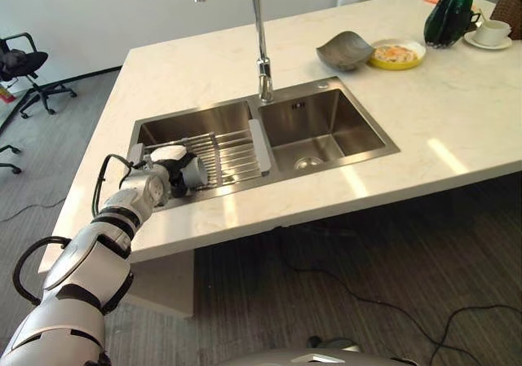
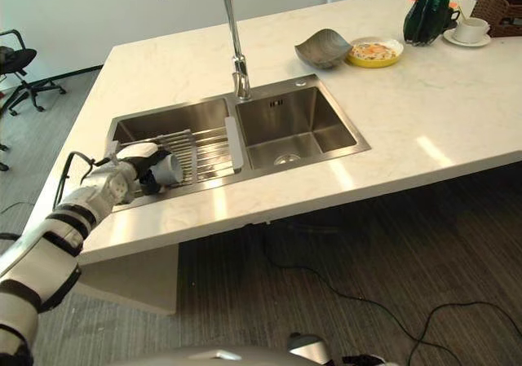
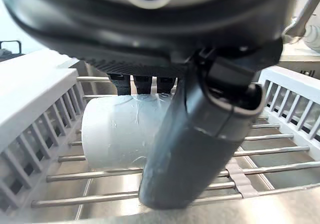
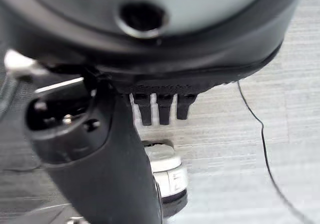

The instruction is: Place the dishes in the dishwasher.

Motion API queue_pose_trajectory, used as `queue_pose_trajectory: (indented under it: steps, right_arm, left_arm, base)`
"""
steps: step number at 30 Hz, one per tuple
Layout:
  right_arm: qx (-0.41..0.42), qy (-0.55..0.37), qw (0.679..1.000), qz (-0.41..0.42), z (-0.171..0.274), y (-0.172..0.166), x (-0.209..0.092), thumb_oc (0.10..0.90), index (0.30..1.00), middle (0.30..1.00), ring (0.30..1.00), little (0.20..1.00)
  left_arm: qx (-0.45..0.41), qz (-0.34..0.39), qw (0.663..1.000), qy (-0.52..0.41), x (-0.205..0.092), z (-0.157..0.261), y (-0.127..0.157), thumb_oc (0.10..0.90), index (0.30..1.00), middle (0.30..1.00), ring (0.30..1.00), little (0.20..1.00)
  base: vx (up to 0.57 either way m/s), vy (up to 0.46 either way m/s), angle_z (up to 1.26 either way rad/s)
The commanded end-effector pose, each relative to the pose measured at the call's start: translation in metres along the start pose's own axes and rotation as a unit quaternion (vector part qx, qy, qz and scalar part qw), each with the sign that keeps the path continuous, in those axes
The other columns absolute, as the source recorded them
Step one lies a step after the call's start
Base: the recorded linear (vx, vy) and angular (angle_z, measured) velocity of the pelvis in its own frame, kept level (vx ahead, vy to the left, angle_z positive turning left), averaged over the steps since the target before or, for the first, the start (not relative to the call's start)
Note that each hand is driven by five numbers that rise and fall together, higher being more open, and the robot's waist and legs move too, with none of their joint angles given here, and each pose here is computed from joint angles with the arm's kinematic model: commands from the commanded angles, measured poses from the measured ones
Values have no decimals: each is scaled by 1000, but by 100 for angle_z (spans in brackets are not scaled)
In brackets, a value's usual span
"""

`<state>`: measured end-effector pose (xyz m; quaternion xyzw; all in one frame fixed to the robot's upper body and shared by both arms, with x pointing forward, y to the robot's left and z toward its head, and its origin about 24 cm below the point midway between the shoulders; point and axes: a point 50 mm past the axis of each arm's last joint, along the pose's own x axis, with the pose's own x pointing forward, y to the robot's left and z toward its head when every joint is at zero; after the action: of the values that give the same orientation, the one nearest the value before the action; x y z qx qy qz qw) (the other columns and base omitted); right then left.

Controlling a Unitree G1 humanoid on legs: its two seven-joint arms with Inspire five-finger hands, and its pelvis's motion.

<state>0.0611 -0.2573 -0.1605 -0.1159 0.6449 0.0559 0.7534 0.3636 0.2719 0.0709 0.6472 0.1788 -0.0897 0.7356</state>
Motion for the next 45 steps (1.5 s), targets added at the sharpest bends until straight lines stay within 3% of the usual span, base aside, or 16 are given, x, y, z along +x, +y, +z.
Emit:
queue_pose_trajectory:
  steps: [1, 6, 11, 15, 17, 20, 22, 25, 28, 29, 32, 34, 39, 45]
  right_arm:
    - [55, -14, 998, 19, 1, 7, 2, 800, 900, 900, 900, 900]
    - [59, 1, 998, 15, -6, 6, 1, 800, 900, 900, 900, 900]
    - [67, -1, 998, 16, -7, 8, 2, 800, 900, 900, 900, 900]
    - [80, -22, 996, 10, -5, 7, 1, 800, 900, 900, 900, 900]
    - [82, -35, 996, 3, -4, 6, 1, 800, 900, 900, 900, 900]
    - [90, -58, 994, -19, 5, -1, 0, 800, 900, 900, 900, 900]
    - [89, -61, 994, -23, 6, -3, -1, 800, 900, 900, 900, 900]
    - [90, -68, 993, -34, 11, -10, -2, 800, 900, 900, 900, 900]
    - [89, -73, 993, -32, 15, -8, -2, 800, 900, 900, 900, 900]
    - [86, -77, 993, -28, 17, -5, -1, 800, 900, 900, 900, 900]
    - [84, -77, 993, -35, 19, -9, -2, 800, 900, 900, 900, 900]
    - [58, -84, 994, -42, 29, -15, -3, 800, 900, 900, 900, 900]
    - [9, -123, 991, -53, 62, -26, -8, 800, 900, 900, 900, 900]
    - [28, -135, 988, -69, 60, -33, -10, 800, 900, 900, 900, 900]
  left_arm:
    - [-2, 10, 999, 52, 2, -8, 43, 400, 300, 300, 300, 300]
    - [-14, -17, 998, 66, 5, -8, 30, 400, 300, 300, 300, 300]
    - [-41, 34, 998, 21, 7, 12, 44, 400, 300, 300, 300, 300]
    - [-143, 167, 973, -71, -2, 34, 73, 400, 300, 300, 300, 300]
    - [-207, 238, 939, -136, -14, 49, 87, 400, 300, 300, 300, 300]
    - [-358, 328, 844, -227, -43, 65, 103, 400, 300, 300, 300, 300]
    - [-372, 333, 836, -228, -46, 63, 100, 400, 300, 300, 300, 300]
    - [-472, 351, 747, -309, -71, 74, 117, 400, 300, 300, 300, 300]
    - [-496, 378, 699, -349, -94, 71, 121, 400, 300, 300, 300, 300]
    - [-478, 418, 685, -356, -112, 59, 120, 400, 300, 300, 300, 300]
    - [-453, 455, 689, -336, -131, 37, 109, 400, 300, 300, 300, 300]
    - [-413, 491, 716, -276, -147, 6, 84, 400, 300, 300, 300, 300]
    - [-418, 475, 743, -216, -161, -21, 43, 400, 300, 300, 300, 300]
    - [-405, 500, 720, -260, -168, -5, 61, 400, 300, 300, 300, 300]
  base:
    - [0, 0, 0]
    - [2, -11, -3]
    - [-7, -6, 3]
    - [-14, -10, 11]
    - [3, -7, 16]
    - [17, -4, 2]
    - [6, -1, -2]
    - [4, 2, -3]
    - [7, -11, -1]
    - [22, -38, -2]
    - [-30, -51, -16]
    - [-69, -76, -2]
    - [-108, -111, 35]
    - [-260, -133, 170]
